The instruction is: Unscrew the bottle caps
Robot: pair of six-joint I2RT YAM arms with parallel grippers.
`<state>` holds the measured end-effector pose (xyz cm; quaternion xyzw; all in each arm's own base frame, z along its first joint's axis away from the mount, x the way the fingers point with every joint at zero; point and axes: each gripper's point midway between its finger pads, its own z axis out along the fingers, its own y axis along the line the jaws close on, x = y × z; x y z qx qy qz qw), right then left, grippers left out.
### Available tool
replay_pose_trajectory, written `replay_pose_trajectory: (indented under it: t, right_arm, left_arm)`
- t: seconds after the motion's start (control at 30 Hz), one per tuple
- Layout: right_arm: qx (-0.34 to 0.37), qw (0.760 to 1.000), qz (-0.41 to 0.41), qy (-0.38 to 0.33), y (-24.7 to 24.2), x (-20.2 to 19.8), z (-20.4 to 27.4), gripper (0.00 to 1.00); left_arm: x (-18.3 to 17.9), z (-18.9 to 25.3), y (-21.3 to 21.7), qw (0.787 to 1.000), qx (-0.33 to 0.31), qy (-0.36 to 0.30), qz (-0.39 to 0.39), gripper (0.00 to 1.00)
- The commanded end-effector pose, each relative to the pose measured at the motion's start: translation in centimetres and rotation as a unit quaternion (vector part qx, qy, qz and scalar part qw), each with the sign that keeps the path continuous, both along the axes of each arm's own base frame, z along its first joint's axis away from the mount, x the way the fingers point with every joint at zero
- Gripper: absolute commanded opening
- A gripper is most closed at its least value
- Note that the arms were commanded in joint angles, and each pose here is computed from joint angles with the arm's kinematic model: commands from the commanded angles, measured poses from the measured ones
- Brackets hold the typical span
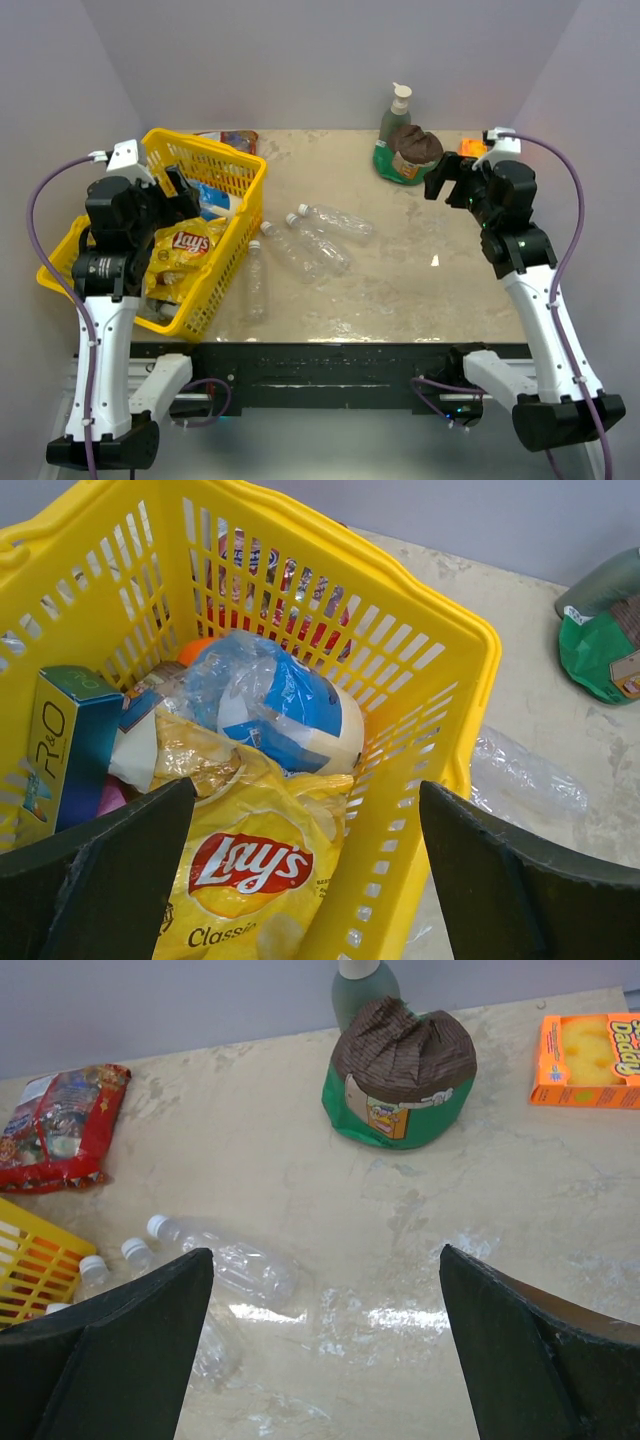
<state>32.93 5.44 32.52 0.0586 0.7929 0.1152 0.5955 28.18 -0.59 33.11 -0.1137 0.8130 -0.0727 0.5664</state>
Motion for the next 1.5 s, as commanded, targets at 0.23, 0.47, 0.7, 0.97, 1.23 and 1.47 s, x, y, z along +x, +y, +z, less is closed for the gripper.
replay_pose_trajectory:
  t: [0.23,0.47,0.7,0.97,1.23,1.47]
  right_arm:
    - [-0.018,0.995,0.092,-0.032,3.2,4.4,2.8,0.99]
    - [-0.053,0.982,0.180,0.024,7.0,8.6,0.6,0.90]
    - [-0.227,0.911,0.309,0.152,15.8,9.7,-8.9,0.84]
    - [-0.247,0.868,0.387,0.190,21.7,10.3,-16.0,0.82]
    - [-0.244,0.833,0.445,0.221,24.1,9.6,-21.3,0.80]
    - [-0.268,0.822,0.462,0.196,25.8,10.2,-22.6,0.80]
  left_arm:
    - [-1.1,3.3,-0.4,0.997,0.002,-0.082,-0.014,1.00]
    - [-1.0,1.0,0.2,0.996,-0.059,-0.055,0.041,0.93]
    - [-1.7,1.3,-0.4,0.993,-0.090,-0.060,0.039,0.94]
    - [-3.2,2.7,-1.1,0.992,-0.100,-0.067,0.024,0.95]
    - [-3.4,2.0,-2.0,0.993,-0.107,-0.052,0.000,0.95]
    - [-3.3,2.2,-2.6,0.993,-0.109,-0.052,-0.018,0.95]
